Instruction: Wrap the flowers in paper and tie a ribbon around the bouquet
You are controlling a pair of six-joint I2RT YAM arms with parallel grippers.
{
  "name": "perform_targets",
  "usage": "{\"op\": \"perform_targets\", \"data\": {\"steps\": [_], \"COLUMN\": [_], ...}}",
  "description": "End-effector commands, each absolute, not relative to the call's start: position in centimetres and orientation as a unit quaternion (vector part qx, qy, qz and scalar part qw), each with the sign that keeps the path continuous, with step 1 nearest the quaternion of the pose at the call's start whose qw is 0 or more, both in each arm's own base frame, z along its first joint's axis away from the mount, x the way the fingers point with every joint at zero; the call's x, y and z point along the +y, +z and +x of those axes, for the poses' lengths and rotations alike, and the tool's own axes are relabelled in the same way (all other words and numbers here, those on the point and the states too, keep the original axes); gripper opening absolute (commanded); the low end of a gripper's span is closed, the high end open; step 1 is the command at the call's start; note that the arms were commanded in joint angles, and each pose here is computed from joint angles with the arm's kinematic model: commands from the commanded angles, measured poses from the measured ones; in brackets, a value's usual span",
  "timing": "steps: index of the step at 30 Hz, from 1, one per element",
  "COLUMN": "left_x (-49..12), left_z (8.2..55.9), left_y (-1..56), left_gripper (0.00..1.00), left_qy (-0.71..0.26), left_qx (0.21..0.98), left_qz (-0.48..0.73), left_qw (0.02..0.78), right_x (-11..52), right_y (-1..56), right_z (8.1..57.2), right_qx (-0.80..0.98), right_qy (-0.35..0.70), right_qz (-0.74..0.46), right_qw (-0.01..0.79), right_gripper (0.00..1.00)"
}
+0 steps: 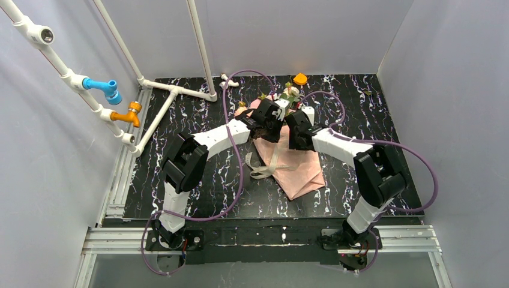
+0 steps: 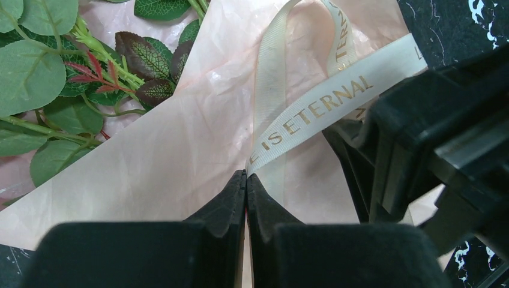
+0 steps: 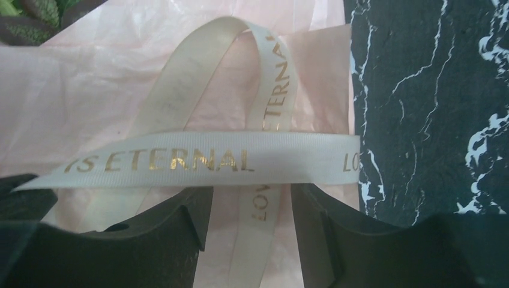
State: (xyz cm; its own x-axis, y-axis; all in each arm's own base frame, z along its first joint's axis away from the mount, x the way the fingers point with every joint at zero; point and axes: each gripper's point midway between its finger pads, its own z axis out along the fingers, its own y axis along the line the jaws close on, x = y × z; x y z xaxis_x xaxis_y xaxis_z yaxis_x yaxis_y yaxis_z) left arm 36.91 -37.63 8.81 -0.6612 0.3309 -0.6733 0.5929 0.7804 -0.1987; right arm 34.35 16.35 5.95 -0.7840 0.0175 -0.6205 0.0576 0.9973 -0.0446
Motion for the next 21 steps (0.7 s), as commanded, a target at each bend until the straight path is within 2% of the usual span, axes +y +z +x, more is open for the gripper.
{"op": "perform_targets", "data": {"steps": [1, 5, 9, 15, 21], "left_x": [-37.6, -37.6, -37.5, -37.5, -37.2], "left_z": [37.1, 37.1, 37.0, 37.1, 37.6], "left_y": [9.9, 9.7, 9.6, 9.4, 9.3], "left_gripper": [0.0, 0.0, 0.0, 0.0, 0.0], "left_qy": [-0.212, -0.211, -0.209, -0.206, -0.191], "left_qx": [0.886, 0.887, 0.887, 0.888, 0.893], "left_qz": [0.258, 0.258, 0.259, 0.26, 0.254], "left_qw": [0.322, 0.32, 0.319, 0.319, 0.319], "right_x": [15.5, 15.8, 16.1, 16.3, 16.8], "right_y": [7.2, 5.9, 5.1, 5.6, 8.0], "right_z": [36.5, 36.3, 36.0, 35.8, 34.2], "right_qx": [0.931, 0.937, 0.941, 0.942, 0.947], "right_qy": [-0.072, -0.071, -0.063, -0.054, -0.021], "right_qz": [0.018, 0.011, 0.007, 0.002, -0.01], "right_qw": [0.357, 0.342, 0.334, 0.332, 0.321], "right_gripper": [0.56, 0.4, 0.31, 0.01, 0.01]}}
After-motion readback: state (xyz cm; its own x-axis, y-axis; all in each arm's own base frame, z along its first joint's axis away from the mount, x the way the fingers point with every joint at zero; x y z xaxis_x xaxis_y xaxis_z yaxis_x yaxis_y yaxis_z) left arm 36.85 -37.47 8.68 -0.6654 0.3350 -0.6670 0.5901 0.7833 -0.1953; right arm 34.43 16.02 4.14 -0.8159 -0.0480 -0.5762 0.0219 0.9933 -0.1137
